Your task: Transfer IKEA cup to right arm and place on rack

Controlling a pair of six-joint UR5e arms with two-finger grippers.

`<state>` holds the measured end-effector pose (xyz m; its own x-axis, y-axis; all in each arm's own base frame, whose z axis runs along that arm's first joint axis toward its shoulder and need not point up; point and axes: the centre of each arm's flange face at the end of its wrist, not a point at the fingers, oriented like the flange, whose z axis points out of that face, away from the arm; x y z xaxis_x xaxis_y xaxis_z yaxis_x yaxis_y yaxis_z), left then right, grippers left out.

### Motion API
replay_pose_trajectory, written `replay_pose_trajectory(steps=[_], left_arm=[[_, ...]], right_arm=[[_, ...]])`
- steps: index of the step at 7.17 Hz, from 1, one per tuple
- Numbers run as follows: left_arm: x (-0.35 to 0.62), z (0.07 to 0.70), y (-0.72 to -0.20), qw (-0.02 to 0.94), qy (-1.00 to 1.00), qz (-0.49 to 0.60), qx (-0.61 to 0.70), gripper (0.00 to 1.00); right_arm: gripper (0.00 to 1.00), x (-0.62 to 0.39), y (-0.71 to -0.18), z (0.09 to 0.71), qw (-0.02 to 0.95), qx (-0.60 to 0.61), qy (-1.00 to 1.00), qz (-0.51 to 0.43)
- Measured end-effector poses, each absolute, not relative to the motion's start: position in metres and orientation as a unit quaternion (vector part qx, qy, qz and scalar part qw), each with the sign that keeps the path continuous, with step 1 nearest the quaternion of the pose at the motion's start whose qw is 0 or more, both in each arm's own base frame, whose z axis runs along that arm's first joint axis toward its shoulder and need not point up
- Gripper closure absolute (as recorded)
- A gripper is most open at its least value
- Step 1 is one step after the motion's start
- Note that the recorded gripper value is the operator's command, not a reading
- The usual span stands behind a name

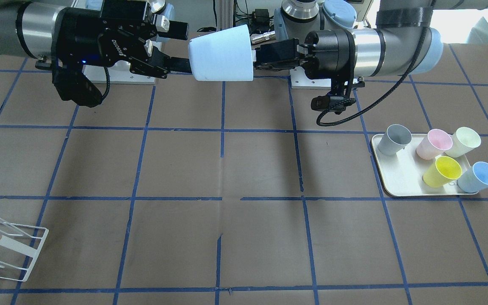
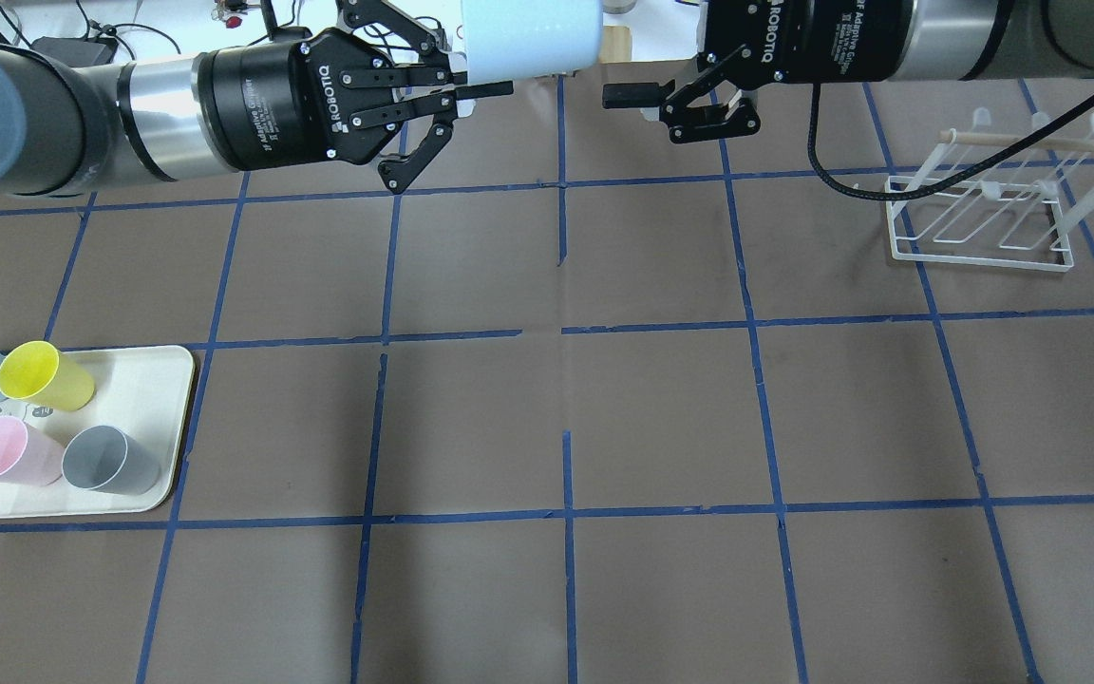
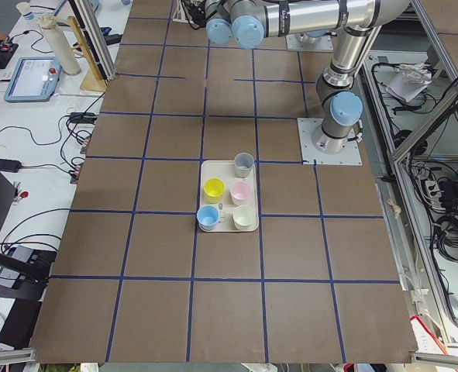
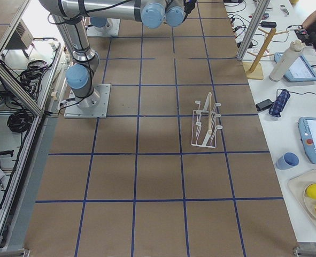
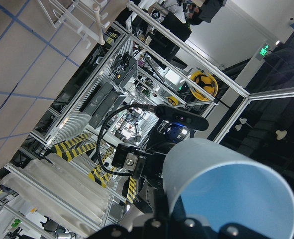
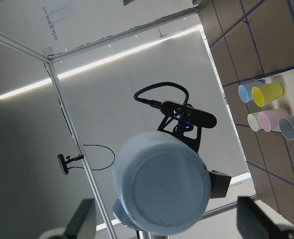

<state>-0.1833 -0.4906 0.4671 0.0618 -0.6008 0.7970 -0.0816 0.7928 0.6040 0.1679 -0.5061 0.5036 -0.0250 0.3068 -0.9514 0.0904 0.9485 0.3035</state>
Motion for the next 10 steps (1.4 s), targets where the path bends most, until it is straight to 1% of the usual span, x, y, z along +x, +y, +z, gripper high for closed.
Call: replay_pose_trajectory(steps=[5, 6, 7, 8, 10], left_arm=[[-0.193, 0.455, -0.486, 0.689, -0.648, -0.191, 0.261, 1.00], [-0.194, 0.455, -0.486, 0.689, -0.648, -0.191, 0.261, 1.00], [-0.194, 0.455, -0.486, 0.689, -0.648, -0.192, 0.261, 1.00], [-0.195, 0.455, -0.486, 0.689, -0.648, -0.192, 0.261, 1.00], [-0.195, 0.455, -0.485, 0.689, -0.648, -0.192, 0.261, 1.00]], right_arm=[[0.00, 0.168, -0.516, 0.499, 0.686, 0.134, 0.712, 0.071], [0.06, 0.168, -0.516, 0.498, 0.686, 0.134, 0.712, 0.072], [0.19, 0.167, -0.516, 0.498, 0.686, 0.134, 0.712, 0.072], [0.36, 0.167, -0.517, 0.498, 0.686, 0.134, 0.712, 0.072], [0.37, 0.167, -0.517, 0.498, 0.686, 0.135, 0.712, 0.072]])
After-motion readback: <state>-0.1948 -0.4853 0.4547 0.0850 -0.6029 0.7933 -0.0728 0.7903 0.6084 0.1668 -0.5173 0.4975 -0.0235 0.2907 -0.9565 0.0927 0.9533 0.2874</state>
